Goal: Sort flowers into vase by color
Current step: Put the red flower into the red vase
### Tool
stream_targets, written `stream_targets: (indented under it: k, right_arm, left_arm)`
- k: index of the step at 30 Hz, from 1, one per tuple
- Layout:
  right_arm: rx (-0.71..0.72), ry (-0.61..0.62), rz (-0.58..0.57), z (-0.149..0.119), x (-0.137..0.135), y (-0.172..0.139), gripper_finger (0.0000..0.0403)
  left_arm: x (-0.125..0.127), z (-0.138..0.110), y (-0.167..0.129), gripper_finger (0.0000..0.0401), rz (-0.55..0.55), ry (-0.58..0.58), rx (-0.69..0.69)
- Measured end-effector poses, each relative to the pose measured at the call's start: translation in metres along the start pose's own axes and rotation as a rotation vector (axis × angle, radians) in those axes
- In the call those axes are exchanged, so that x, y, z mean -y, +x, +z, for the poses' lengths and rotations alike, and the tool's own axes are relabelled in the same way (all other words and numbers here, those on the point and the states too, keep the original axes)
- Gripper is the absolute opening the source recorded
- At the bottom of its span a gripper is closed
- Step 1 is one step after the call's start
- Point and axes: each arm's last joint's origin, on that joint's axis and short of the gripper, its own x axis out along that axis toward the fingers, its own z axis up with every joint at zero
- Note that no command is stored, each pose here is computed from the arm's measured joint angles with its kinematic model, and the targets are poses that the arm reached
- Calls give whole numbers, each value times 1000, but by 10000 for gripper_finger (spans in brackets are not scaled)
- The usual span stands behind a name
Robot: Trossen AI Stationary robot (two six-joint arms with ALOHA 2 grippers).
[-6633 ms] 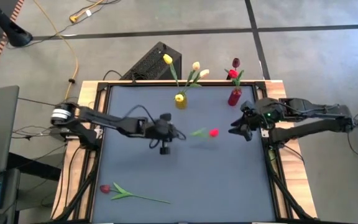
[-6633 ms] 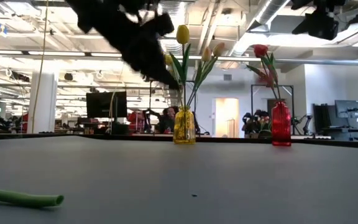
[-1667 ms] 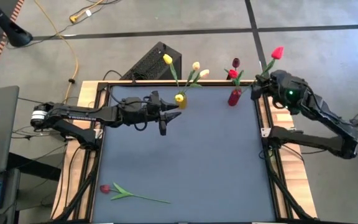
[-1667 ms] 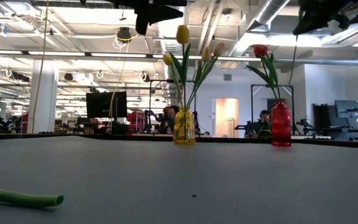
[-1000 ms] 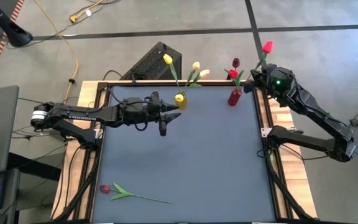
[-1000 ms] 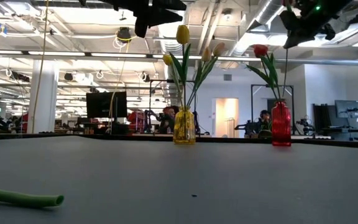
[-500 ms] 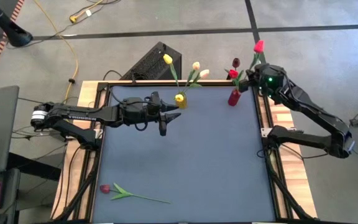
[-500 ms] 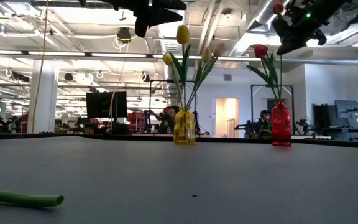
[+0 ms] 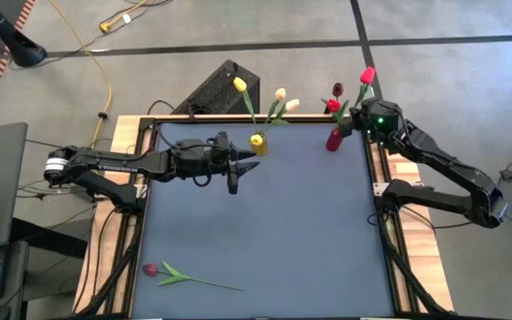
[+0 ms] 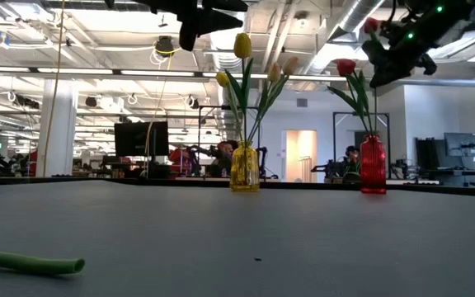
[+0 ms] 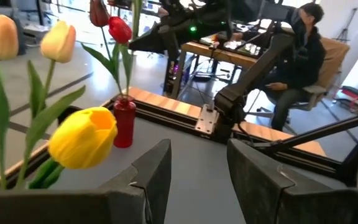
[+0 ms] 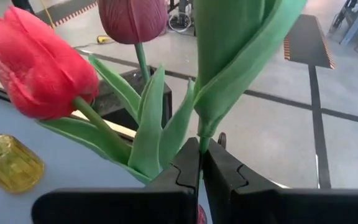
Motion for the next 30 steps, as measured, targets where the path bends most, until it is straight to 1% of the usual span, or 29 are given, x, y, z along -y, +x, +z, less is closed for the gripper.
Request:
stream_targets:
  k: [5,9,14,18,22,26,28,30]
  right_arm:
    - [-19,-8,-1,-7,-1,4,42]
    - [-19,-7,-4,-7,-1,5,44]
    - [-29,-11,-5,-8,-1,4,67]
    - [-35,-13,-5,-8,-1,5,109]
    - [-57,-25,-7,-9,0,3,173]
    - [-107,-56,-12,-5,2,-3,238]
    - [-146,-69,9,-3,3,-7,260]
    - [-190,-83,27,-1,4,-13,273]
  left_arm:
    - [1,0,0,144,-32,-8,-9]
    - [1,-1,0,144,-28,-8,-12]
    - [1,-1,0,144,-27,-29,-14]
    - [1,-1,0,144,-31,-32,-18]
    - [1,-2,0,144,-29,-32,-30]
    - [1,-8,0,144,-57,-27,-93]
    - [0,-11,-1,144,-72,-24,-134]
    - [1,-16,-2,144,-109,-24,-191]
